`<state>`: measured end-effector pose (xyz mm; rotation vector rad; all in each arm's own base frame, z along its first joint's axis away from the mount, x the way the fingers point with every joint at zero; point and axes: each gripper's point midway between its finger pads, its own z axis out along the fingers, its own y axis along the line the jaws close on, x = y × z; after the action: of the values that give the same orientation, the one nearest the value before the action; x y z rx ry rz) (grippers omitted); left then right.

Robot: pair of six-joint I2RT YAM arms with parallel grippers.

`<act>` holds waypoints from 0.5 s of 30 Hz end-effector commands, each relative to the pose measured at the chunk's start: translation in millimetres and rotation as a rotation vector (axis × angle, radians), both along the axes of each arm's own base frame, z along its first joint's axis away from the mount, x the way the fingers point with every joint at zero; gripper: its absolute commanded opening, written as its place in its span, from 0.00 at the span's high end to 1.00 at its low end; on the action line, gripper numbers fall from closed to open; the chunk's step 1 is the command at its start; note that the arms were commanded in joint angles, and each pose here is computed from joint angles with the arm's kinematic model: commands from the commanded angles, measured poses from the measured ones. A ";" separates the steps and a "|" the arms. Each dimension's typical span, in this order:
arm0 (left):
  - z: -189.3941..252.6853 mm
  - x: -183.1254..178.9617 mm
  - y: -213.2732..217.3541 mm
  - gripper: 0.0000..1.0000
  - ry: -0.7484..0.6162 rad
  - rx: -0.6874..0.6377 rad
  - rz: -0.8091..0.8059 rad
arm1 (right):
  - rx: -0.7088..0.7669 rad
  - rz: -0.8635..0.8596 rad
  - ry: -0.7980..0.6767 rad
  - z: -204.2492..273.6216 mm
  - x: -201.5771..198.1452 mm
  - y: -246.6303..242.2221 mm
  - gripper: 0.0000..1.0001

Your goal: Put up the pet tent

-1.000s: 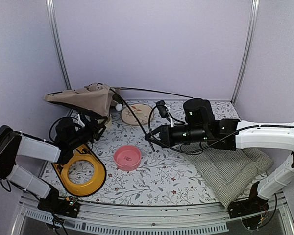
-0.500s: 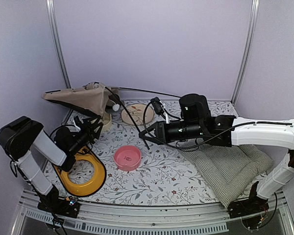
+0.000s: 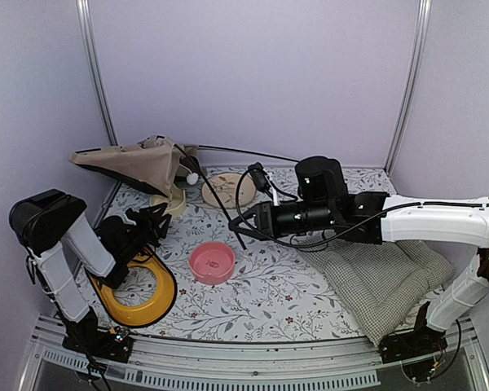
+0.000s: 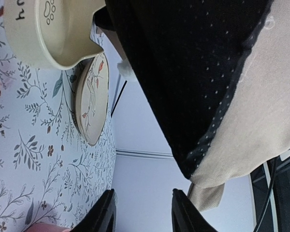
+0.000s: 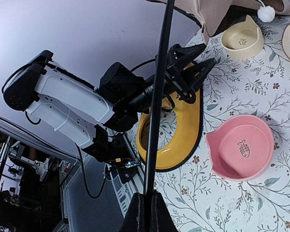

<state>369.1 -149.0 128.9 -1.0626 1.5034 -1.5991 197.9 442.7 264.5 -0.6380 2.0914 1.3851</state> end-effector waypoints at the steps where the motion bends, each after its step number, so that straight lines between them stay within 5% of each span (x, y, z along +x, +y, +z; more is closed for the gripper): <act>1: 87.7 -2.6 13.7 0.60 -0.319 -0.143 0.055 | 0.077 -0.025 -0.057 26.5 14.2 6.6 1.00; 15: 112.0 1.1 9.1 0.58 -0.388 -0.166 0.057 | 0.067 -0.021 -0.050 19.2 14.9 9.2 1.00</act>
<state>384.5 -145.6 147.5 -1.0708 1.4111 -1.6137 199.0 445.9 256.3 -0.6399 2.1098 1.3832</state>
